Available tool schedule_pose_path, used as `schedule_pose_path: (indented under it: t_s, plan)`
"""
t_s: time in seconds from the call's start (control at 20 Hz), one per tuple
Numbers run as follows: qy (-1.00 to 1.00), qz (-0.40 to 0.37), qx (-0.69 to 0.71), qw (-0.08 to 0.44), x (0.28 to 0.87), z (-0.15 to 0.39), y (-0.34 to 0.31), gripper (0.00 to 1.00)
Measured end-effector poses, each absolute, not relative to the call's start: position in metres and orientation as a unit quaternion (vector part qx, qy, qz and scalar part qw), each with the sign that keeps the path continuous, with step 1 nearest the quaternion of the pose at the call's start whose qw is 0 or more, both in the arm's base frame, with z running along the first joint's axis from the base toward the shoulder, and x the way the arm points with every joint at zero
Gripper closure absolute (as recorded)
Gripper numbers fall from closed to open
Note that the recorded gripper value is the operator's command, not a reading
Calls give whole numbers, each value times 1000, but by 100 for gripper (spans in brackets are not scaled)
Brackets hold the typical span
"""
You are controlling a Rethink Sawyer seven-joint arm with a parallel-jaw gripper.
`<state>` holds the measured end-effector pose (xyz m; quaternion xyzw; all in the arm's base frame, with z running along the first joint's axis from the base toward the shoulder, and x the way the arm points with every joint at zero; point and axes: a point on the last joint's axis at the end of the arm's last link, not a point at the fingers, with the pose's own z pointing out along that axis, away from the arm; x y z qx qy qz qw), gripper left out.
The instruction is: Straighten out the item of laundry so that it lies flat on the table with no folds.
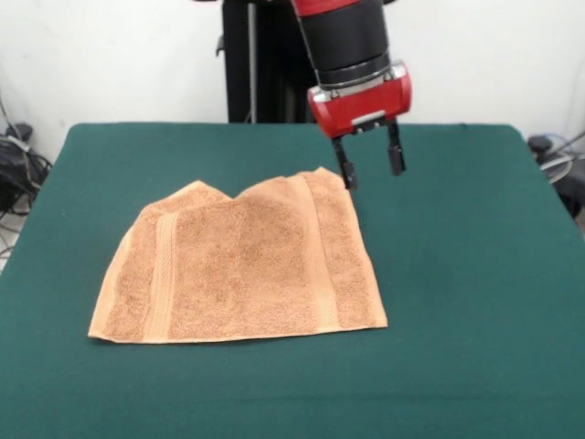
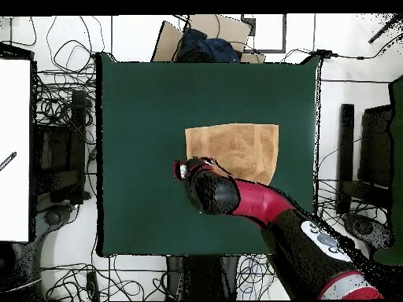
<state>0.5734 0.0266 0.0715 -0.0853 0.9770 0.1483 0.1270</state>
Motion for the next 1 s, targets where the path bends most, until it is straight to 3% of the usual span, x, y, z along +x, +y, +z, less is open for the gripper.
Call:
schedule_pose_path:
  t_s: [0.45, 1.0]
  plan:
    - [978, 143, -91, 122, 566, 67, 34, 0]
    - [983, 125, -108, 76, 552, 79, 30, 0]
